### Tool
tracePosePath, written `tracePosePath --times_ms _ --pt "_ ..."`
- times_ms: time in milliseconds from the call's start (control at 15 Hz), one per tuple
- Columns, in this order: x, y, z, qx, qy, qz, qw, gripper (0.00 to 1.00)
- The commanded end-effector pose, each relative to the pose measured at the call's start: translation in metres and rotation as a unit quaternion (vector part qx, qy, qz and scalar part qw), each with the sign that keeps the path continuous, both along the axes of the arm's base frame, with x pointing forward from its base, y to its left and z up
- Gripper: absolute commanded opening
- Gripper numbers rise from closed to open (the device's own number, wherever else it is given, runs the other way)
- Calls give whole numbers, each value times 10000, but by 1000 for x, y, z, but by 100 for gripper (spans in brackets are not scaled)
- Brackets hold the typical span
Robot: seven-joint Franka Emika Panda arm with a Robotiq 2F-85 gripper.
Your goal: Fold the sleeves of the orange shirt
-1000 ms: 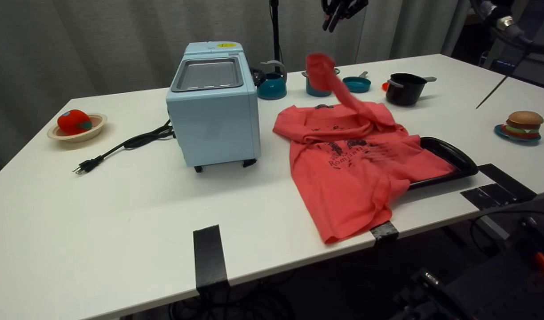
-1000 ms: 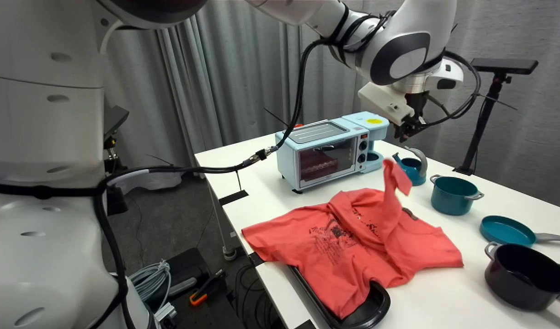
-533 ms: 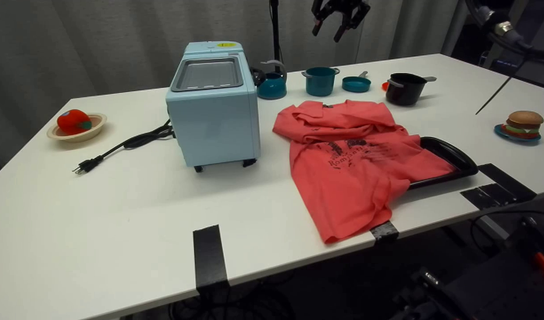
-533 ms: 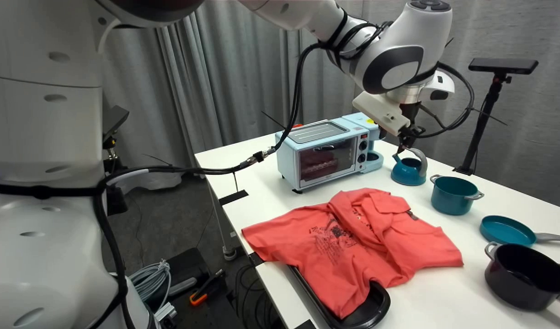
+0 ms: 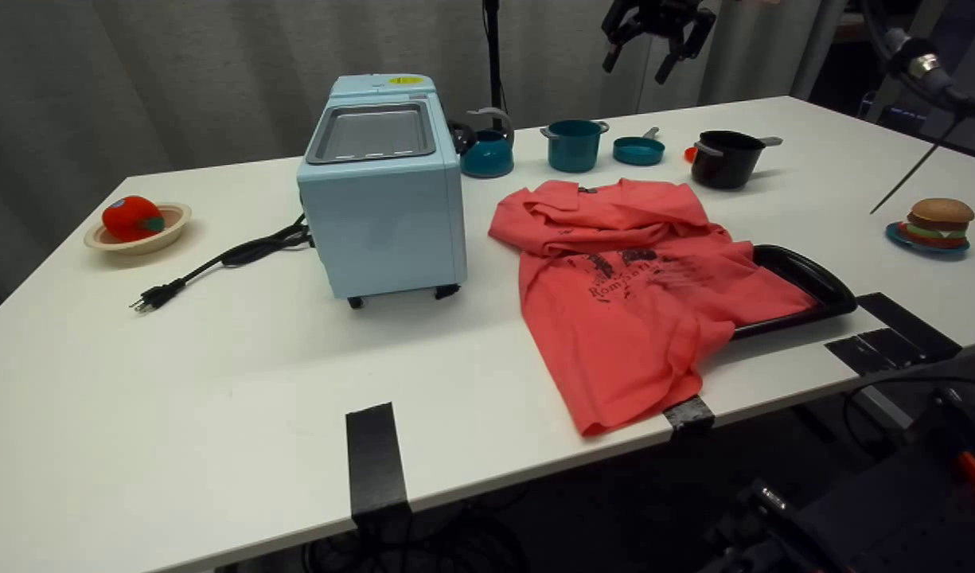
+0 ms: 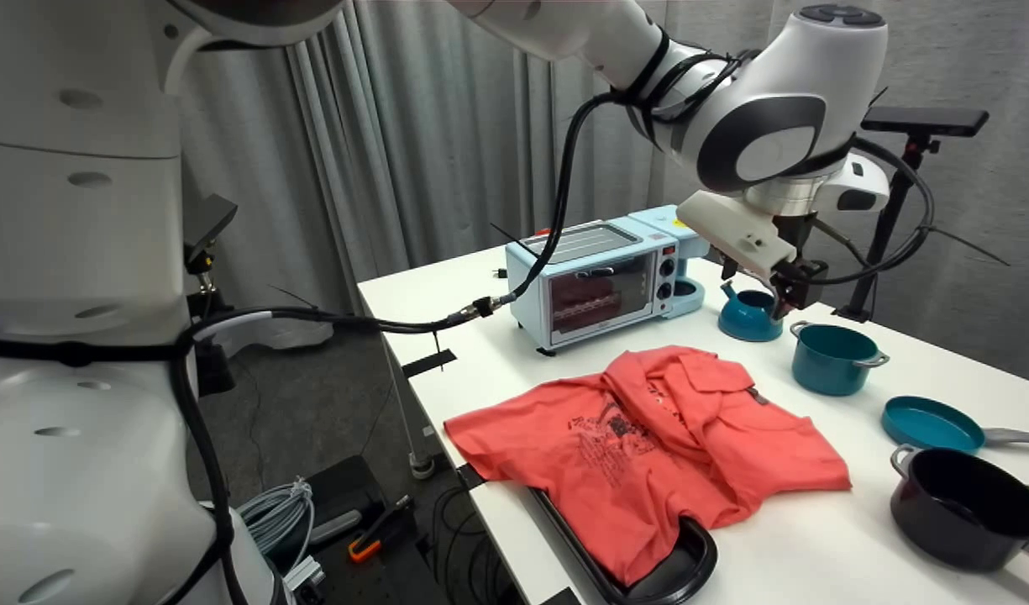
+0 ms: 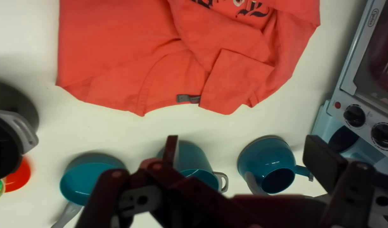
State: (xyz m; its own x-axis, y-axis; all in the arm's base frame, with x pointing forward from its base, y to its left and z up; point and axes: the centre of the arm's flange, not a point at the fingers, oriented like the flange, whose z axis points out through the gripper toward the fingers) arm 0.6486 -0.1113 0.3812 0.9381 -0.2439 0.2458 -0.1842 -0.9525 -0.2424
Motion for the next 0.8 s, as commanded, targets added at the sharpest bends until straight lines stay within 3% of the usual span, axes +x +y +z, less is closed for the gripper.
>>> tracePosePath --times_ms 0,400,733 --pt "-34 -21 18 -186 169 68 9997 100" --pt "-78 -48 59 -465 221 -58 9987 100" --pt "-109 -48 85 -581 178 -91 9981 100"
